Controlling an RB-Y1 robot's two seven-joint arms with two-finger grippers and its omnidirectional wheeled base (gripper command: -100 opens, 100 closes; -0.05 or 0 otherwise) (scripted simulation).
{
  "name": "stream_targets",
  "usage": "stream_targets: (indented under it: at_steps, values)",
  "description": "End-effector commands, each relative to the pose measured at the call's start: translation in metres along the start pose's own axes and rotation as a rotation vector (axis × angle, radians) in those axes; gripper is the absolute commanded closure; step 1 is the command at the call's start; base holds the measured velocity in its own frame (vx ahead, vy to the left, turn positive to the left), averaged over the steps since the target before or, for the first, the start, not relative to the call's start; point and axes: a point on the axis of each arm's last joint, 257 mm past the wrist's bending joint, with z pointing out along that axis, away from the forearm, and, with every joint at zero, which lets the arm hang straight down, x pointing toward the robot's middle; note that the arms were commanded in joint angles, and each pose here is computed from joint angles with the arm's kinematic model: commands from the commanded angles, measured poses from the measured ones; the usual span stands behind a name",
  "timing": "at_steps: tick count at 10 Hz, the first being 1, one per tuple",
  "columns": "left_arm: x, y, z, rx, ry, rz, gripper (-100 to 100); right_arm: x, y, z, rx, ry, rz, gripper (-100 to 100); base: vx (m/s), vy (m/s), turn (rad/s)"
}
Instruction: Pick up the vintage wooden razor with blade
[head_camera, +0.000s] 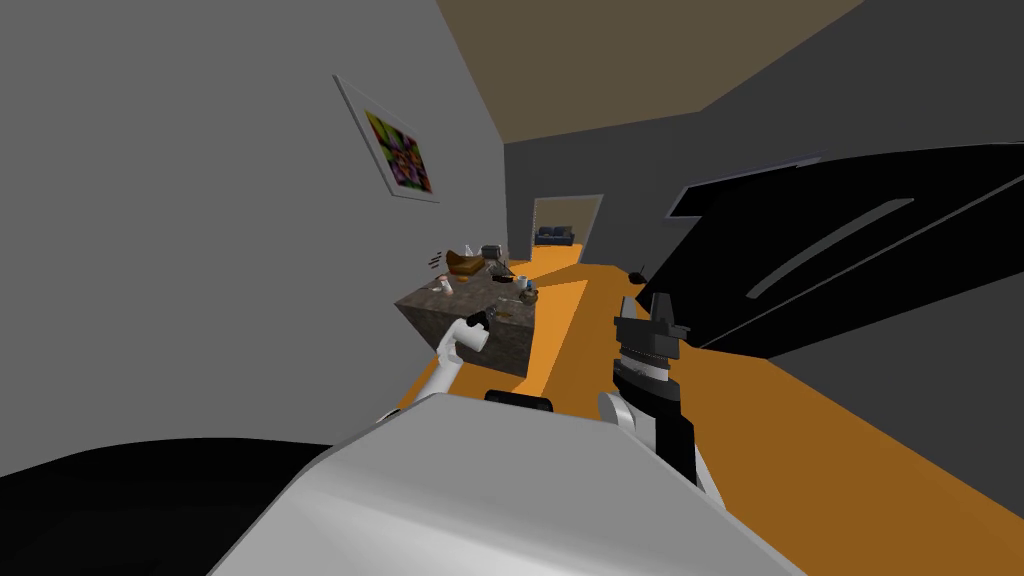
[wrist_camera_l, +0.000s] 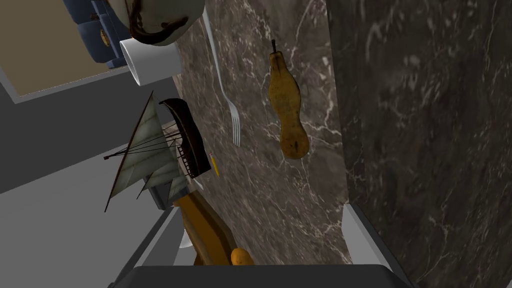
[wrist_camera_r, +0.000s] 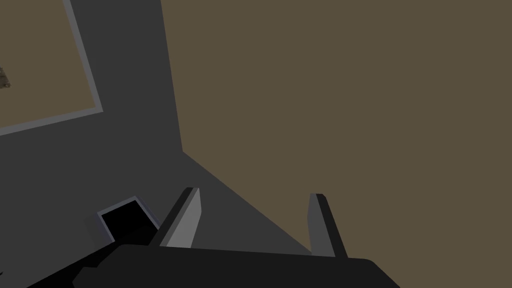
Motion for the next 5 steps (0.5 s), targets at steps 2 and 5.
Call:
stream_targets:
  at_steps: [2, 5]
  values:
    - [0.005, 0.011, 0.003, -0.064, 0.008, 0.003, -100, 0.000, 0.000, 0.000, 0.000, 0.000, 0.000, 0, 0.046, 0.015, -0.002]
    - [0.010, 0.026, 0.004, -0.142, 0.013, 0.006, -100, 0.000, 0.000, 0.000, 0.000, 0.000, 0.000, 0, 0.068, 0.021, -0.007]
